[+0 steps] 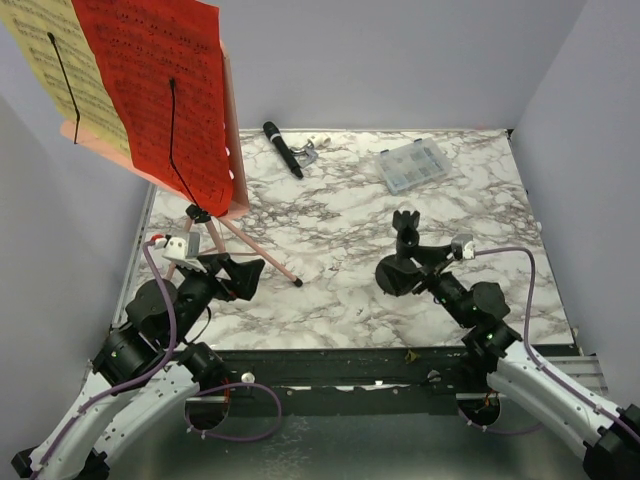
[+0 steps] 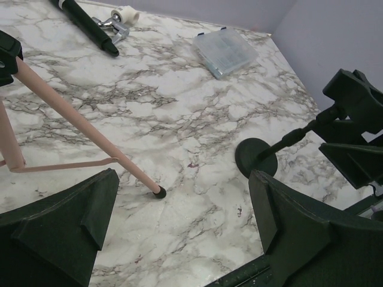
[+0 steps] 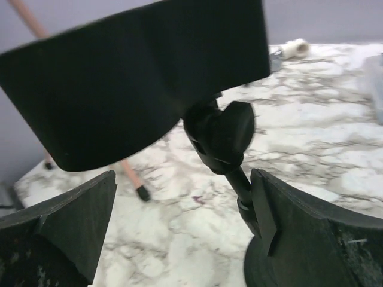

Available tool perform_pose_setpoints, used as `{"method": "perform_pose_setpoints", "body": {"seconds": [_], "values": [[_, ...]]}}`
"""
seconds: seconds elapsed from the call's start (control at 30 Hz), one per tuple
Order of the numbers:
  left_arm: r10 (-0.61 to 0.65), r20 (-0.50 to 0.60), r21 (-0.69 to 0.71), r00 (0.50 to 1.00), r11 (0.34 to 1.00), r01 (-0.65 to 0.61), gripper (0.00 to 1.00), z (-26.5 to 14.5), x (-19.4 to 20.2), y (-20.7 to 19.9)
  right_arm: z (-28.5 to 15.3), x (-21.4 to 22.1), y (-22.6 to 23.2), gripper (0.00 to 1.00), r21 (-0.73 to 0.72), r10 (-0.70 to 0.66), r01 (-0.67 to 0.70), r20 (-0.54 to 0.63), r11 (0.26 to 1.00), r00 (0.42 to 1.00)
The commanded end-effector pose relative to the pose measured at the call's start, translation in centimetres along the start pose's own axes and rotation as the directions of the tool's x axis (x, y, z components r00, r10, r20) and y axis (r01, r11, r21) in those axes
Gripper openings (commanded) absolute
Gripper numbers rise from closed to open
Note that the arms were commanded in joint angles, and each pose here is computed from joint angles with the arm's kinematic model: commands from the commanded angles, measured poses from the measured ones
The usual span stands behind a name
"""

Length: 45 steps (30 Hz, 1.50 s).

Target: Set up the instrument practice props

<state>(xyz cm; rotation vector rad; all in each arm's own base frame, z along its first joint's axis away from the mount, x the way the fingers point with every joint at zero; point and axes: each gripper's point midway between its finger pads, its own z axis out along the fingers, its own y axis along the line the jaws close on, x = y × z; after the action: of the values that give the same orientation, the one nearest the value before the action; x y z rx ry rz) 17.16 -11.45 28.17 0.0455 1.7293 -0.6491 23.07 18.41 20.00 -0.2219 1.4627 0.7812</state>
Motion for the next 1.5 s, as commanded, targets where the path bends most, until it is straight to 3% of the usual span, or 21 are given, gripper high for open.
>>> {"method": "perform_pose_setpoints", "body": {"seconds": [0.0, 0.13, 0.2, 0.33, 0.5, 0.6, 0.8, 0.97, 1.13, 1.23, 1.33, 1.47], "values": [[-0.006, 0.030, -0.014, 1.000, 1.000, 0.007, 0.99, -0.3, -0.5, 0.4, -2.0, 0.8, 5.3, 0.99, -0.234, 0.128, -0.157, -0.134, 0.960, 0.983], [-0.011, 0.040, -0.023, 0.999, 1.000, 0.012, 0.99, -0.4, -0.7, 0.5, -2.6, -0.4, 6.5, 1.00, -0.218, 0.305, -0.336, -0.164, 0.916, 0.938], [-0.011, 0.038, -0.020, 0.999, 1.000, 0.011, 0.99, -0.4, -0.6, 0.5, -2.9, -0.1, 6.7, 1.00, -0.206, 0.327, -0.366, -0.200, 0.908, 0.924], [-0.015, 0.030, -0.002, 0.999, 1.000, 0.015, 0.99, -0.4, -0.5, 0.1, -2.8, 1.5, 5.7, 1.00, -0.139, 0.279, -0.324, -0.273, 0.936, 0.921], [-0.005, -0.041, 0.137, 0.999, 0.990, 0.010, 0.97, 0.2, 0.7, -2.6, -1.1, 2.0, 4.5, 1.00, -0.099, 0.220, -0.255, -0.270, 0.962, 0.937], [0.004, -0.157, 0.250, 0.988, 0.968, 0.036, 0.95, 1.3, 3.0, -5.1, 0.2, 1.4, 3.4, 1.00, -0.023, 0.213, -0.227, -0.267, 0.974, 0.940], [-0.033, -0.398, 0.413, 0.917, 0.886, 0.211, 0.95, 4.2, 7.8, -10.2, -0.7, 2.5, -2.1, 1.00, 0.315, 0.297, -0.219, -0.225, 0.923, 0.928], [-0.017, -0.358, 0.442, 0.934, 0.878, 0.185, 0.98, 5.1, 9.7, -12.5, -2.0, 2.2, -1.9, 1.00, 0.276, 0.280, -0.222, -0.192, 0.935, 0.941], [0.041, -0.369, 0.363, 0.929, 0.926, 0.104, 0.99, 6.7, 13.7, -13.2, -2.6, 0.9, -1.0, 1.00, 0.199, 0.244, -0.214, -0.141, 0.956, 0.960], [0.001, -0.308, 0.107, 0.952, 0.994, 0.033, 0.99, 9.8, 14.6, -10.6, -2.8, 0.2, -0.4, 1.00, 0.158, 0.207, -0.185, -0.142, 0.970, 0.968], [-0.023, -0.289, -0.124, 0.957, 0.992, -0.014, 0.99, 12.4, 15.4, -8.1, -3.2, 0.1, 0.0, 1.00, 0.144, 0.188, -0.164, -0.173, 0.976, 0.967], [-0.008, -0.354, -0.163, 0.935, 0.985, -0.053, 0.99, 16.2, 17.7, -8.7, -3.7, 0.5, 0.5, 1.00, 0.129, 0.202, -0.179, -0.204, 0.975, 0.958]]}}
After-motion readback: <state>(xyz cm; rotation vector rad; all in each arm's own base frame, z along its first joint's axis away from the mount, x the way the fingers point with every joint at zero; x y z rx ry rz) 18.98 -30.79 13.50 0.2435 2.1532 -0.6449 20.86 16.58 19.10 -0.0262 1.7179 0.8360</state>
